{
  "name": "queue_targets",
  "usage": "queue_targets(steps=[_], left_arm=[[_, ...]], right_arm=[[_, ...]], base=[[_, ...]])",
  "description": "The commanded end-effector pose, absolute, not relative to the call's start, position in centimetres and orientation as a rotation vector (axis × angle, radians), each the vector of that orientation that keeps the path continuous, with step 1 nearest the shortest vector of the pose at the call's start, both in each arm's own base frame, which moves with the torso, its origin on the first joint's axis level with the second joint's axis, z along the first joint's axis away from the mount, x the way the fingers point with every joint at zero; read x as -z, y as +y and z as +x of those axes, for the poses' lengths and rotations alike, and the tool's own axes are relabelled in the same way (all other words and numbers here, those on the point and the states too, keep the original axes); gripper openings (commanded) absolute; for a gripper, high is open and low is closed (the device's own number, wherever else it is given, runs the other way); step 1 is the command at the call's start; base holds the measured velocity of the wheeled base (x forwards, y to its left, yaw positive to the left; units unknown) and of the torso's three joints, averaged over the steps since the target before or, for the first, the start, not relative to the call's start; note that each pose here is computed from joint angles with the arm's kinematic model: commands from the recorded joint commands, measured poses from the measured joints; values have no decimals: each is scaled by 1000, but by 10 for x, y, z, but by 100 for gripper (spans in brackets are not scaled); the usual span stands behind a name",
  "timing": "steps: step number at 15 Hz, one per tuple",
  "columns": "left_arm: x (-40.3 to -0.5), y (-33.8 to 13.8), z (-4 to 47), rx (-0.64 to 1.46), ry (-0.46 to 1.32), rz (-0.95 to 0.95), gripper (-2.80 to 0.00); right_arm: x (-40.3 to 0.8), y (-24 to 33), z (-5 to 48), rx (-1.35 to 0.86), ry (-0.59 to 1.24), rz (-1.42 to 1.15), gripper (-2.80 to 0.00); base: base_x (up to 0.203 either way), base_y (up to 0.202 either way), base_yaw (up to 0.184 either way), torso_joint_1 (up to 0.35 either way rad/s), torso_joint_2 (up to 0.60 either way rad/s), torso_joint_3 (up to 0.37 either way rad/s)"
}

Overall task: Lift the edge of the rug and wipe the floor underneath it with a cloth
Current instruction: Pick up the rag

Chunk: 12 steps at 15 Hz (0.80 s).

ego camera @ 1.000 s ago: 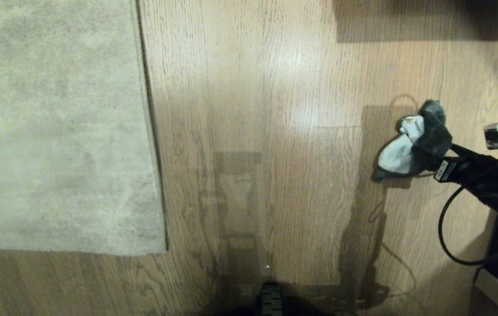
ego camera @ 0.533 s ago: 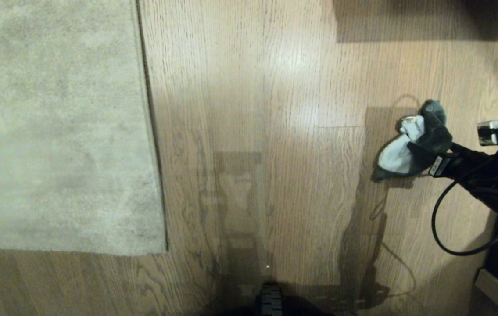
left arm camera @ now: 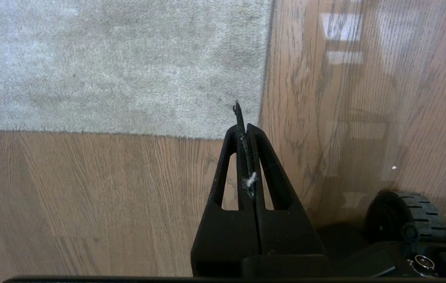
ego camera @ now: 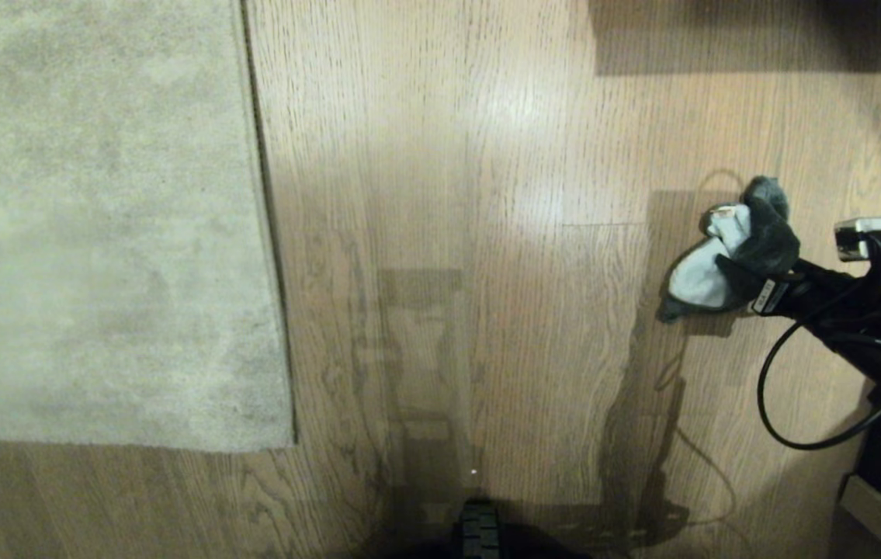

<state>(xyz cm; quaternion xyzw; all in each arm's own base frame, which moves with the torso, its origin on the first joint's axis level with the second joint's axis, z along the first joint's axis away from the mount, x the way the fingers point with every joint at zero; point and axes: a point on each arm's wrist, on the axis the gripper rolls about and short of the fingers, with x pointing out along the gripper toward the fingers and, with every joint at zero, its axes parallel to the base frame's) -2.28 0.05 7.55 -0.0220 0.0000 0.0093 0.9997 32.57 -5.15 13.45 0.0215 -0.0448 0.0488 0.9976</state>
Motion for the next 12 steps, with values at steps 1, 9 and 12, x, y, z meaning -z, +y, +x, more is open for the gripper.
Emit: queue_targets(steps=[1,9,12], left_arm=[[-75,1,-23,-20,0,-44,-280],[-75,0,-23,-18,0,-44,-280],[-75,0,-23,-19,0,-44,-280]], right_arm=[[-132,-52,327,-99,-87,41,0],[-129,-52,329,-97,-79,40,0],[-129,-52,328,-96,-81,41,-280]], base=[[0,0,0,0,0,0],[0,0,0,0,0,0],[0,0,0,0,0,0]])
